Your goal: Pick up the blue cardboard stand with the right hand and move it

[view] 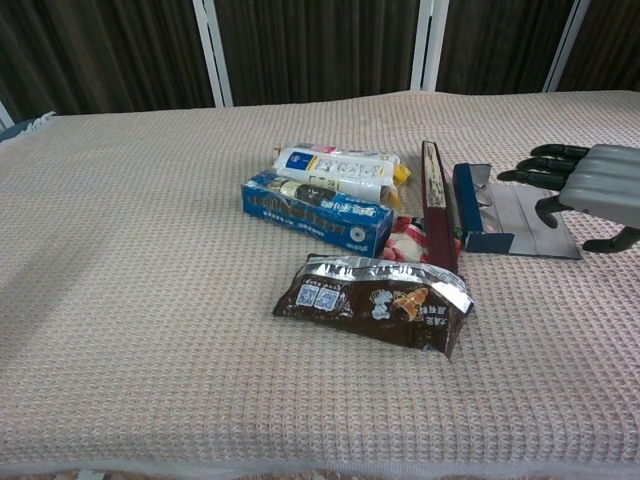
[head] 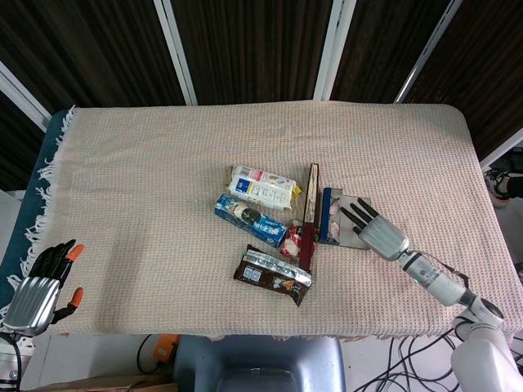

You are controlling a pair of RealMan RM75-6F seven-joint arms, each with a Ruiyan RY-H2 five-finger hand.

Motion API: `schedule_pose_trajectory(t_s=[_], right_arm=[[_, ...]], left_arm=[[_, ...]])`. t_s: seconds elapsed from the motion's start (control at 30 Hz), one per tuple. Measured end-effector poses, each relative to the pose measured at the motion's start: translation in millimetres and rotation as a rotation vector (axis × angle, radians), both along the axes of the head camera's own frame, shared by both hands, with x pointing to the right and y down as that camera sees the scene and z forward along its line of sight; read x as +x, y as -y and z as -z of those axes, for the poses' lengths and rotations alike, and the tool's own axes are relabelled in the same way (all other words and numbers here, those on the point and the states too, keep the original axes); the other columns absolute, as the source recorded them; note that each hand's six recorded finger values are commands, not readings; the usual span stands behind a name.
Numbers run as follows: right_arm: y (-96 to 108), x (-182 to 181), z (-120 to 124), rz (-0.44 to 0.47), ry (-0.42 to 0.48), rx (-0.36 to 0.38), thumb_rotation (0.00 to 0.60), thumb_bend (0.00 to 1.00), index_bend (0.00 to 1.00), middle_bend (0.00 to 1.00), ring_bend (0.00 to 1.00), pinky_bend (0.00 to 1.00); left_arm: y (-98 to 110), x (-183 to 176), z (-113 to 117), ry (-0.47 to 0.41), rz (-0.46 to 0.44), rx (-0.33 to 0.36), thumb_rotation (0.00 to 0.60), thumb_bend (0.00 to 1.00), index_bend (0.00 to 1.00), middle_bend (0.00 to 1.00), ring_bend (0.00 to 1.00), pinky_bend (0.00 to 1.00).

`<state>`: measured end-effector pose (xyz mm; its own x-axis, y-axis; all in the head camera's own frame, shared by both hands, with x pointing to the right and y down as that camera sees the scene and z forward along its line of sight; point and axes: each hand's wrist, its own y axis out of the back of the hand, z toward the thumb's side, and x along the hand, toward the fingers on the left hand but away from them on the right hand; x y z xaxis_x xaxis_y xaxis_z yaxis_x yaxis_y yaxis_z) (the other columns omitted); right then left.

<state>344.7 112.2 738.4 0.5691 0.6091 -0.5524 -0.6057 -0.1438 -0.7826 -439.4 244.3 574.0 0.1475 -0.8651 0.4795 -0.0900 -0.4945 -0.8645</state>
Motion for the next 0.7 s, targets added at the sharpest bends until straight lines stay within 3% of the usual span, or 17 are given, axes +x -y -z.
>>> schedule_pose_trajectory(t_s=[0.7], right_arm=[[-3.2, -4.2, -6.2, 0.000, -0.013, -0.002, 0.600, 0.38, 0.60, 0.07, 0.00, 0.00]], left_arm=[[-0.9, 0.4, 1.8, -0.003, -0.006, 0.007, 0.600, 0.42, 0.00, 0.00, 0.00, 0.10]])
